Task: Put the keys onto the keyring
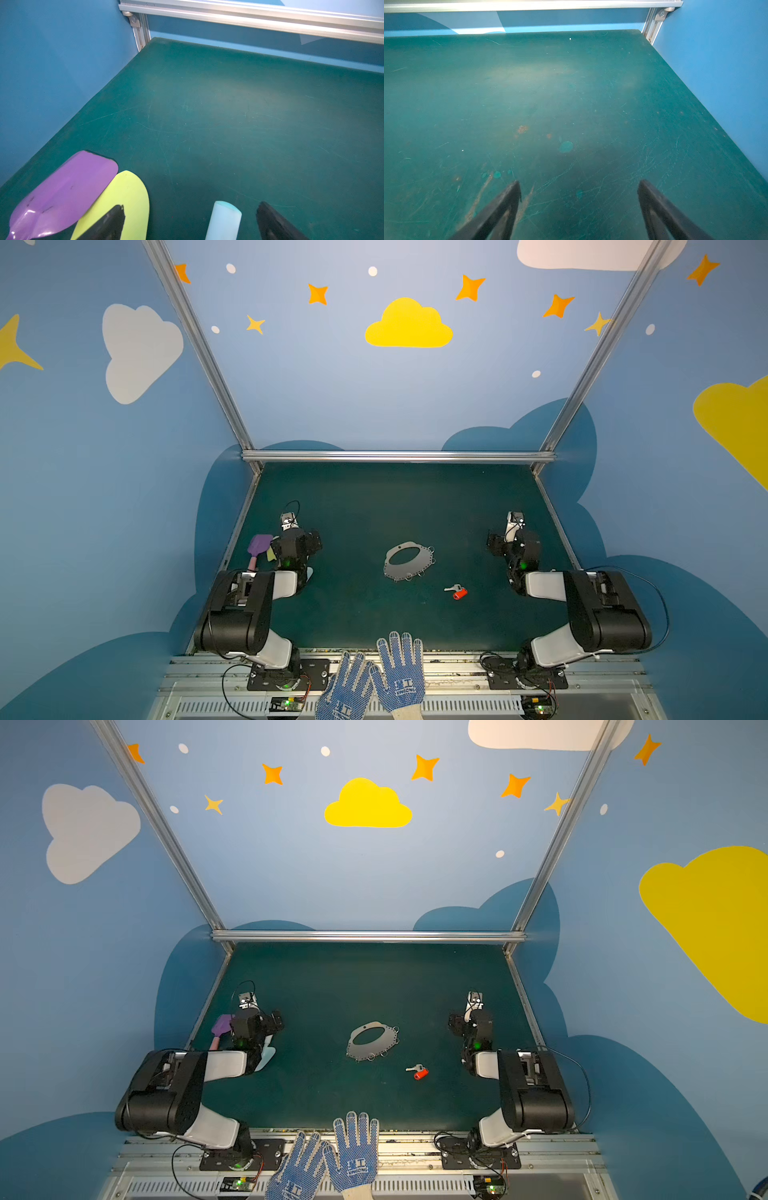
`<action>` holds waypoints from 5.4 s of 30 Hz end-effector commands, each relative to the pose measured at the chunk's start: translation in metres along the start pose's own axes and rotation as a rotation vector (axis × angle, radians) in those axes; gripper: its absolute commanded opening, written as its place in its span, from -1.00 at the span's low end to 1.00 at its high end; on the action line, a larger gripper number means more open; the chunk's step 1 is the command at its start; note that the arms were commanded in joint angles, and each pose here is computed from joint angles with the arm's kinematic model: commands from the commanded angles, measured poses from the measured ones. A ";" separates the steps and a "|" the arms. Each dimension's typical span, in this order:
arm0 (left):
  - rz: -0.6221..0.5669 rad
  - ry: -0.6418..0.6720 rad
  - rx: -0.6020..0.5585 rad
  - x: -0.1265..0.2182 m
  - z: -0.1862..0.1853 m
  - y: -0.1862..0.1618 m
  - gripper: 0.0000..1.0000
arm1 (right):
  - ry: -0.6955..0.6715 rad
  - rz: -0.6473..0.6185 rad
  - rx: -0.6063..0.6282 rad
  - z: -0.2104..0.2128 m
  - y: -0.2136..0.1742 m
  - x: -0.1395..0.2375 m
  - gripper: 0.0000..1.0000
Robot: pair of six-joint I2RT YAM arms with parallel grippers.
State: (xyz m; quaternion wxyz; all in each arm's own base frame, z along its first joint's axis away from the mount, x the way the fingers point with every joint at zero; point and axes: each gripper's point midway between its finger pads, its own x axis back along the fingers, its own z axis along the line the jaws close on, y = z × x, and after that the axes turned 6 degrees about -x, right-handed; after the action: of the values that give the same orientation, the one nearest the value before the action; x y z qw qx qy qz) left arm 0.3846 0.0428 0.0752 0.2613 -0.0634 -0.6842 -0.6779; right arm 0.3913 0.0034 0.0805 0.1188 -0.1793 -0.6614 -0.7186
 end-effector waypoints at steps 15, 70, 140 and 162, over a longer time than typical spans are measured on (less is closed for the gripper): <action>-0.030 0.006 0.015 0.002 0.001 0.009 1.00 | 0.002 -0.037 -0.005 0.002 0.011 0.003 0.80; 0.772 -0.797 0.286 0.148 -0.238 -0.031 0.02 | 0.262 0.953 -0.353 0.098 -0.106 0.157 -0.03; 0.813 -1.043 0.250 0.189 -0.309 -0.006 0.02 | 0.568 0.887 -0.154 0.187 -0.048 0.148 -1.00; 0.566 -1.627 0.141 0.277 -0.287 0.126 -0.43 | 1.438 0.612 -0.095 0.265 0.103 0.257 -1.00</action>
State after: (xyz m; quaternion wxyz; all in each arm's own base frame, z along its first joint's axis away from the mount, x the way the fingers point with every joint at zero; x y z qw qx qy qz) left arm 0.2922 -0.2972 0.2819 -0.1107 -0.6614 -0.6815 -0.2930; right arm 0.2370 0.2687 0.2653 0.6866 0.0839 -0.3374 -0.6385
